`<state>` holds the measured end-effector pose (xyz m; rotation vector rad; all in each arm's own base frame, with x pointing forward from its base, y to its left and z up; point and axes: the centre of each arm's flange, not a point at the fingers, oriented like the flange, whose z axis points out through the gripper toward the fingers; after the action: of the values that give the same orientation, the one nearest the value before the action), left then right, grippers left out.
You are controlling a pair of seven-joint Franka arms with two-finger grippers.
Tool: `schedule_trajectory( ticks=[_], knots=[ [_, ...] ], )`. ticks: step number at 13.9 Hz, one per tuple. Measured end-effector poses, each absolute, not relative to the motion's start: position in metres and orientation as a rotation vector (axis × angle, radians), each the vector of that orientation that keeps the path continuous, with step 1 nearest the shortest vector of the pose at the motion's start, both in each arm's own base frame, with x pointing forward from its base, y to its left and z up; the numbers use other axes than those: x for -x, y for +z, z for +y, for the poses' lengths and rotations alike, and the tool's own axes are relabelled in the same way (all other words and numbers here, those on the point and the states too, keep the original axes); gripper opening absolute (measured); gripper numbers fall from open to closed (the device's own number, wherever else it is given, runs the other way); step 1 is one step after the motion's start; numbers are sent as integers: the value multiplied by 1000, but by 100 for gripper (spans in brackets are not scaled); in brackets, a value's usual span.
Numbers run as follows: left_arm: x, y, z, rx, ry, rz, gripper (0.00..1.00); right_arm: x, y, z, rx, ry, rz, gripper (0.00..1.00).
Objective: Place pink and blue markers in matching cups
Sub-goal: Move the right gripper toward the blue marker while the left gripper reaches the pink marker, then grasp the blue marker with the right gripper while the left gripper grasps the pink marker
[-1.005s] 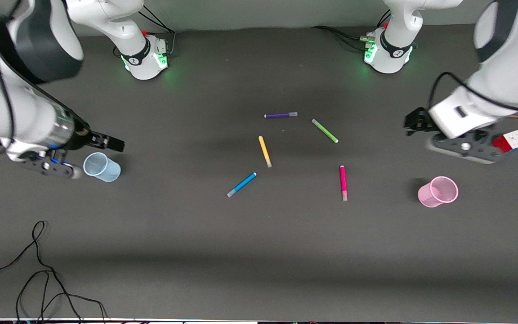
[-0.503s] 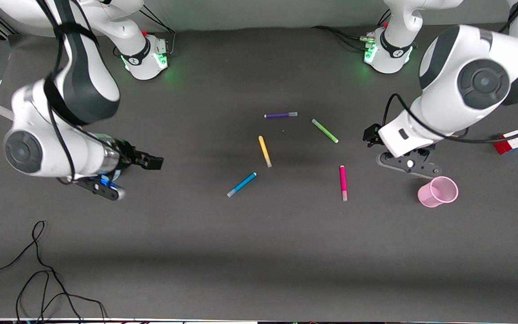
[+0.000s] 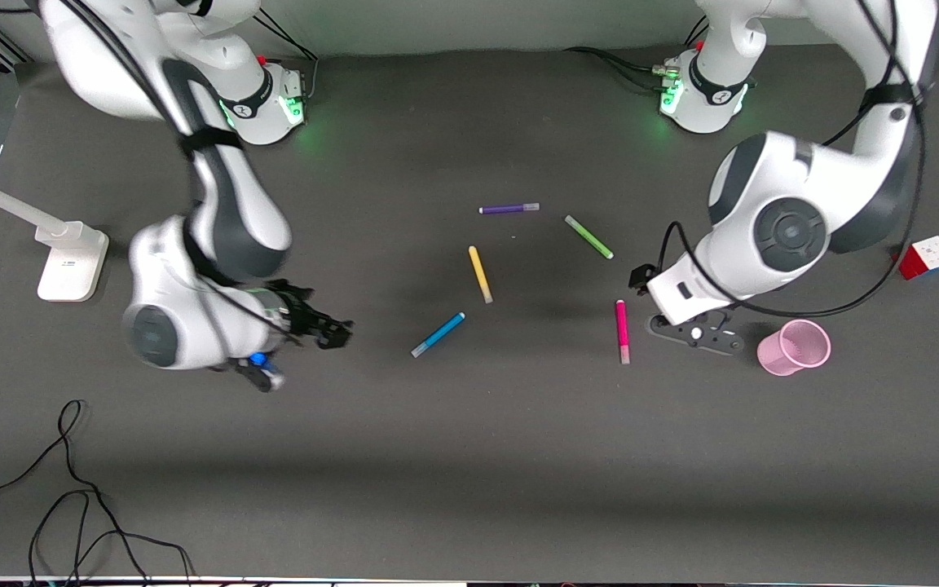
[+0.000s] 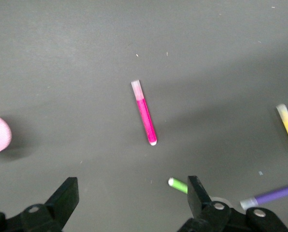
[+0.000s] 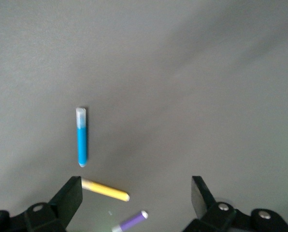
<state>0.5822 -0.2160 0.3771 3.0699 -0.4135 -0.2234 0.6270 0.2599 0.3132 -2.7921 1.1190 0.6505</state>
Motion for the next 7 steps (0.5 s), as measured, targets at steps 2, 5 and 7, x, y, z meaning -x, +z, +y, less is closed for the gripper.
schedule_trajectory(
  ticks=[2,5,7],
  knots=[
    [-578,337,-222,-3102,-233,-402,100,-625,272,287,2781,615,1219,100],
    [-572,274,-236,-3156,-239,-328,100,-626,230,308,2724,533,1379,99],
    [-567,238,-243,-3172,-249,-283,100,-628,212,316,2675,477,1471,99]
  ],
)
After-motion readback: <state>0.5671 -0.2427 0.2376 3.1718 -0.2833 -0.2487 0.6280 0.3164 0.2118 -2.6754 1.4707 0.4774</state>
